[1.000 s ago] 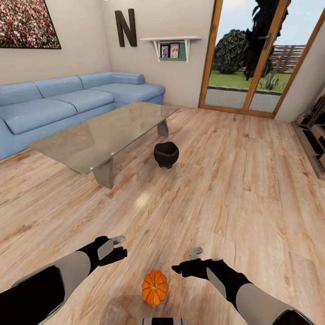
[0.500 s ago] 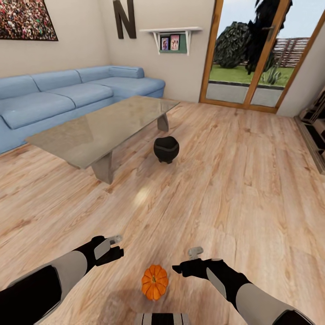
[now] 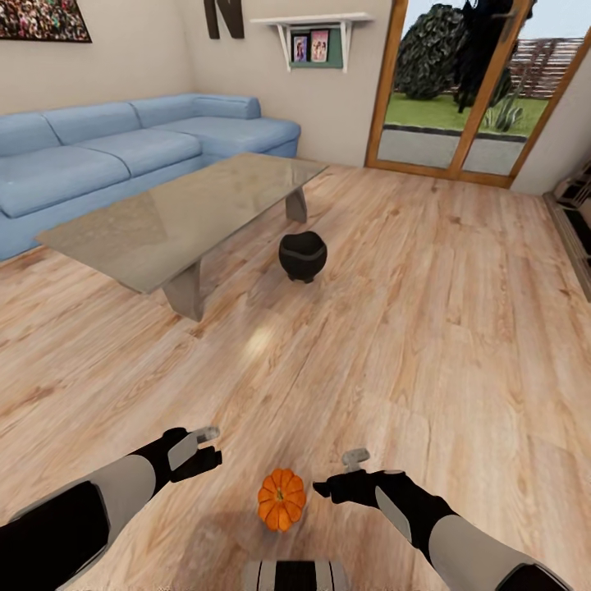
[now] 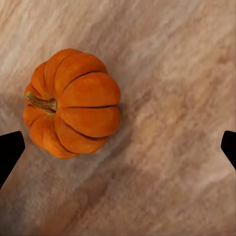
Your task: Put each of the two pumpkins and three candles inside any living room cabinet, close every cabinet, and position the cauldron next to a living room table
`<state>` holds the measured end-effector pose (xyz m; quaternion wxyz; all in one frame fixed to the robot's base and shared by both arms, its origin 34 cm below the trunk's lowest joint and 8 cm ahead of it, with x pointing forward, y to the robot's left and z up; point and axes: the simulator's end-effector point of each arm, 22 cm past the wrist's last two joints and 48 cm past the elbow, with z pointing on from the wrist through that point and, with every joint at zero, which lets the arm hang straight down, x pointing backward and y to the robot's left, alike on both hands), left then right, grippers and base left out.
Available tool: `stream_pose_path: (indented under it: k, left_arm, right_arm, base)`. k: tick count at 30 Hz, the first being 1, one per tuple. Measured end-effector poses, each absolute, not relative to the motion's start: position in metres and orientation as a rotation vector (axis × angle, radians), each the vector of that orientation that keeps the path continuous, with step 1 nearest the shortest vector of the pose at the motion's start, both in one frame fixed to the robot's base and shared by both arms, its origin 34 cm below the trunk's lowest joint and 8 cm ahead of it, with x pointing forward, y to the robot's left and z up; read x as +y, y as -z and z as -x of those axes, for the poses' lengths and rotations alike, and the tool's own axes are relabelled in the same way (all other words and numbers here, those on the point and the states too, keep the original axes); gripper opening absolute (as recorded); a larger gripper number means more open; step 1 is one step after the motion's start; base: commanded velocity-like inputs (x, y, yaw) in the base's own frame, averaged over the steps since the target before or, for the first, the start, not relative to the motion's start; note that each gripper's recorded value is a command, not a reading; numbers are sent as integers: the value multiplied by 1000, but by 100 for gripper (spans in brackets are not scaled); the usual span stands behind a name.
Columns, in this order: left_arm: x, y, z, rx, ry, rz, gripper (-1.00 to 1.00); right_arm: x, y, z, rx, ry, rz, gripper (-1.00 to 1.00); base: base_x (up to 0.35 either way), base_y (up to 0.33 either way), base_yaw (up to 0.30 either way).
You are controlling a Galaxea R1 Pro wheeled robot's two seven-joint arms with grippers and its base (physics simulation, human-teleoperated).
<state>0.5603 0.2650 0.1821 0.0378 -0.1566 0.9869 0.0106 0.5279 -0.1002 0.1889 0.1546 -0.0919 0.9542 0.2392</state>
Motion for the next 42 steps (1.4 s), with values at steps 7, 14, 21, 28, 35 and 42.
stream_pose_path:
  k: [7,14,21,28,35,42]
  left_arm:
    - [264,-168,-551,3056,-37,482,100]
    - [263,-154,-541,3084,-41,486,100]
    - [262,-140,-531,3112,-47,491,100]
    - [263,-127,-520,3139,-56,496,100]
    - [262,-113,-510,3167,-61,500,100]
    - [261,-101,-498,3195,-67,503,100]
  right_arm:
    - [-100,-177,-522,2752,-695,258,100]
    - [-101,-165,-514,2774,-704,252,100]
    - [-98,-156,-511,2782,-718,250,100]
    - [-98,-144,-503,2805,-729,243,100]
    - [-88,-141,-507,2787,-759,244,100]
    - [-83,-134,-505,2788,-781,241,100]
  base:
    - [0,0,0]
    - [0,0,0]
    - [0,0,0]
    - [0,0,0]
    - [0,0,0]
    - [0,0,0]
